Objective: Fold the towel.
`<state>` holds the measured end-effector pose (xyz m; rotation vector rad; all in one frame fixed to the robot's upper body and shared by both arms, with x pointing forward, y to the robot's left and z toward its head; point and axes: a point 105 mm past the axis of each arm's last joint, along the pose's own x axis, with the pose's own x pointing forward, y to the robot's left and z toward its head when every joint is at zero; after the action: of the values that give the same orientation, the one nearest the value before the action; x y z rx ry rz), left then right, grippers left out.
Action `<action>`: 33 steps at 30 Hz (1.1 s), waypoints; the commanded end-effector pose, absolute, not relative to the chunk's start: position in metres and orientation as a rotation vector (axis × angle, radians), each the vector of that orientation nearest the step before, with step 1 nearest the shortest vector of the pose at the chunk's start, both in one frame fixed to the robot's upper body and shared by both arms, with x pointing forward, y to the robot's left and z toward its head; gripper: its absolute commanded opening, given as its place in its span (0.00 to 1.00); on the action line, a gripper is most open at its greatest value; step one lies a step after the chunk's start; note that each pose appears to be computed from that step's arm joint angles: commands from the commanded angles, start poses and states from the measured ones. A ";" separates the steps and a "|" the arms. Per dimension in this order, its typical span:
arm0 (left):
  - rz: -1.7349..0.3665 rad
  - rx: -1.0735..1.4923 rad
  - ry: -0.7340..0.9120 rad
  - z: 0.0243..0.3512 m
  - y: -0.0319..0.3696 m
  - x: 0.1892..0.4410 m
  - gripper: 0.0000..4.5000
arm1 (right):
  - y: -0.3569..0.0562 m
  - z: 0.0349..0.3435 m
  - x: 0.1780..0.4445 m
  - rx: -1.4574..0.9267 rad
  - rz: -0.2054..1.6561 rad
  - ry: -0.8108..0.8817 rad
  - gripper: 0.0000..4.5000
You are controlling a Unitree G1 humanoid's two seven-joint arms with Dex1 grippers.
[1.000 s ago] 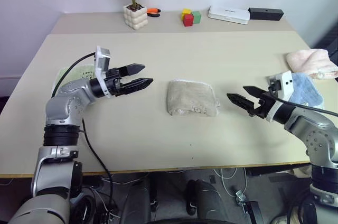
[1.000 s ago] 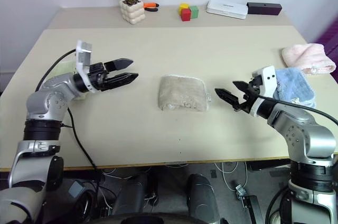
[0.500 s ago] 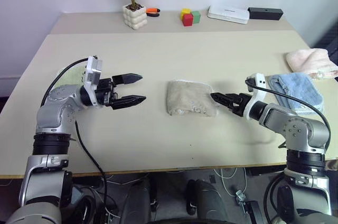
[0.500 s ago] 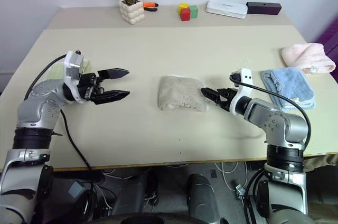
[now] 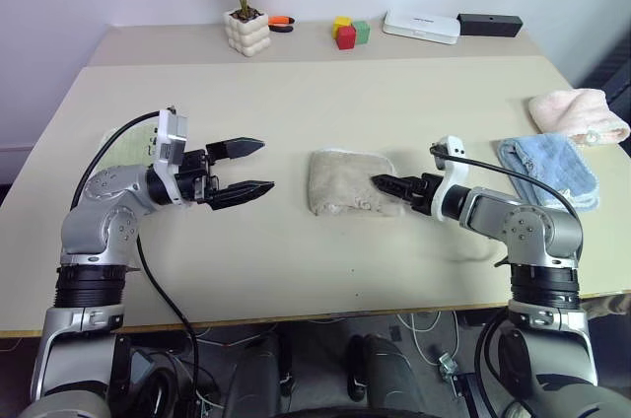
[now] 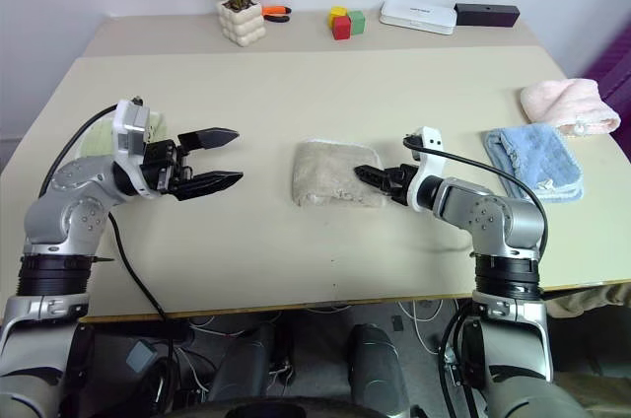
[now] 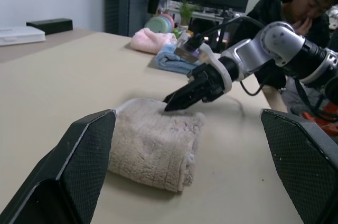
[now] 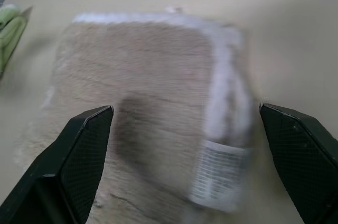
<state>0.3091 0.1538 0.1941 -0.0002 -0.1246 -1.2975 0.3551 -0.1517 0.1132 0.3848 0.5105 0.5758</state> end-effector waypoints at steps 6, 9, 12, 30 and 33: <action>-1.277 -0.014 -0.166 0.206 0.152 0.308 1.00 | -0.127 0.103 0.349 0.442 0.666 0.580 0.81; -1.271 -0.018 -0.163 0.205 0.151 0.308 1.00 | -0.128 0.104 0.352 0.479 0.657 0.577 0.47; -1.265 -0.045 -0.141 0.203 0.149 0.310 1.00 | -0.130 0.108 0.355 0.515 0.653 0.565 0.13; -1.392 -0.101 -0.201 0.203 0.106 0.336 1.00 | -0.260 0.218 0.365 0.895 0.218 -0.055 0.00; -1.430 -0.108 -0.223 0.204 0.097 0.339 1.00 | -0.302 0.225 0.347 0.891 0.055 -0.161 0.00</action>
<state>0.3389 0.0987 0.1969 -0.1423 -0.1865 -1.4123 0.3618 -0.2773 0.2028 0.9140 -0.0386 0.1207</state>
